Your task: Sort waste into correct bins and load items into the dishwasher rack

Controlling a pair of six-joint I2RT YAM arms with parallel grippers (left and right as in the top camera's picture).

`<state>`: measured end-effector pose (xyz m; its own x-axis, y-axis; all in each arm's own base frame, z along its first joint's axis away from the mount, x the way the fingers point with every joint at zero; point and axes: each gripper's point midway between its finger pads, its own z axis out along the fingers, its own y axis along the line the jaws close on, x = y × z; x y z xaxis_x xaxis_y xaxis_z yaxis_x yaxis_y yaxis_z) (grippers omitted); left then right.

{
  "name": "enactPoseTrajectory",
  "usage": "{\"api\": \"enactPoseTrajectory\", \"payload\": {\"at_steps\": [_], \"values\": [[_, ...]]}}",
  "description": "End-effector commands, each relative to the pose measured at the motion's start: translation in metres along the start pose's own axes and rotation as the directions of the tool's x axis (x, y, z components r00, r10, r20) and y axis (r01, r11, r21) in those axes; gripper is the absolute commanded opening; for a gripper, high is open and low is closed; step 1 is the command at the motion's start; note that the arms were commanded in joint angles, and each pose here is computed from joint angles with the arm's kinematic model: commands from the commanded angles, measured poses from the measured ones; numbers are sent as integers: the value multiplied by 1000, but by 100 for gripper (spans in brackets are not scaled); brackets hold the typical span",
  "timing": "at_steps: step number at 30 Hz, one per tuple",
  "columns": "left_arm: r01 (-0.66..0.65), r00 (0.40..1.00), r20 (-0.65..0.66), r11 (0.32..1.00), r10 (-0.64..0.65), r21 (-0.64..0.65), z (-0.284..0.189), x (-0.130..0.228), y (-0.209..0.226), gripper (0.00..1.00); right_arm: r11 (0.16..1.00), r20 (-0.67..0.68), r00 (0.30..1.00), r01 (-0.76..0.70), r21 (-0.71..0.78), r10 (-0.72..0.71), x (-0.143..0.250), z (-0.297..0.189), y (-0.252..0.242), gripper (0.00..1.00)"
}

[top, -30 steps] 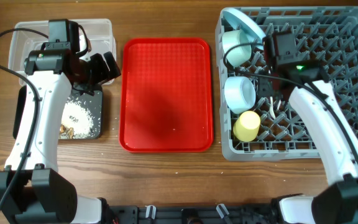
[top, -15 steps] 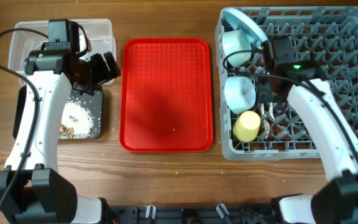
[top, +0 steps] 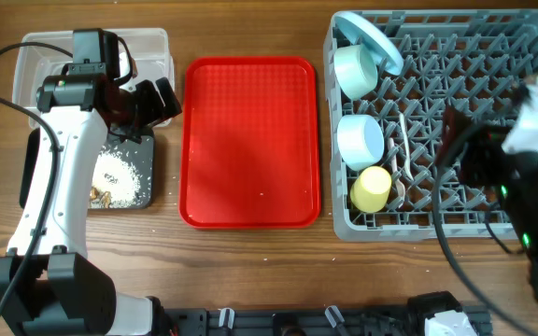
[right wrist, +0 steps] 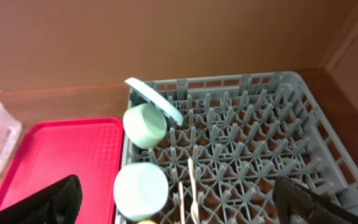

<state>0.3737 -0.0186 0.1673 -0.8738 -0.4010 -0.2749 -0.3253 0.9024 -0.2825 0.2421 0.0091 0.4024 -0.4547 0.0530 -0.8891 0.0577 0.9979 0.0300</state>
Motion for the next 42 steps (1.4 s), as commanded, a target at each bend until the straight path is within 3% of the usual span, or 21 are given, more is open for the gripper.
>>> {"api": "enactPoseTrajectory", "payload": {"at_steps": [1, 7, 10, 16, 22, 31, 36, 42], "values": [[0, 1000, 25, 1000, 0, 3, -6, -6, -1, 100, 1000, -38, 999, 8, -11, -8, 22, -21, -4, 100], [0, 1000, 25, 1000, 0, 3, -6, -6, -1, 100, 1000, -140, 990, 22, -18, -24, 50, -25, -5, 100], [0, 1000, 25, 1000, 0, 3, -6, -6, -1, 100, 999, -169, 985, 20, -35, -25, 64, -3, 0, 100], [0, 1000, 25, 1000, 0, 3, -6, -6, -1, 100, 990, 41, 998, 61, -125, -56, 79, 47, 20, 100], [0, 1000, 25, 1000, 0, 3, -6, -6, -1, 100, 988, 228, 973, -11, -152, 46, 130, 79, 16, 100], [0, 1000, 25, 1000, 0, 3, -6, -6, -1, 100, 986, 314, 943, -61, -158, 109, 191, 101, 2, 100], [0, 1000, 25, 1000, 0, 3, -6, -6, -1, 100, 987, 371, 921, -68, -146, 118, 205, 110, -4, 100], [0, 1000, 25, 1000, 0, 3, -6, -6, -1, 100, 984, 461, 878, -60, -166, 132, 195, 104, -2, 100]]}}
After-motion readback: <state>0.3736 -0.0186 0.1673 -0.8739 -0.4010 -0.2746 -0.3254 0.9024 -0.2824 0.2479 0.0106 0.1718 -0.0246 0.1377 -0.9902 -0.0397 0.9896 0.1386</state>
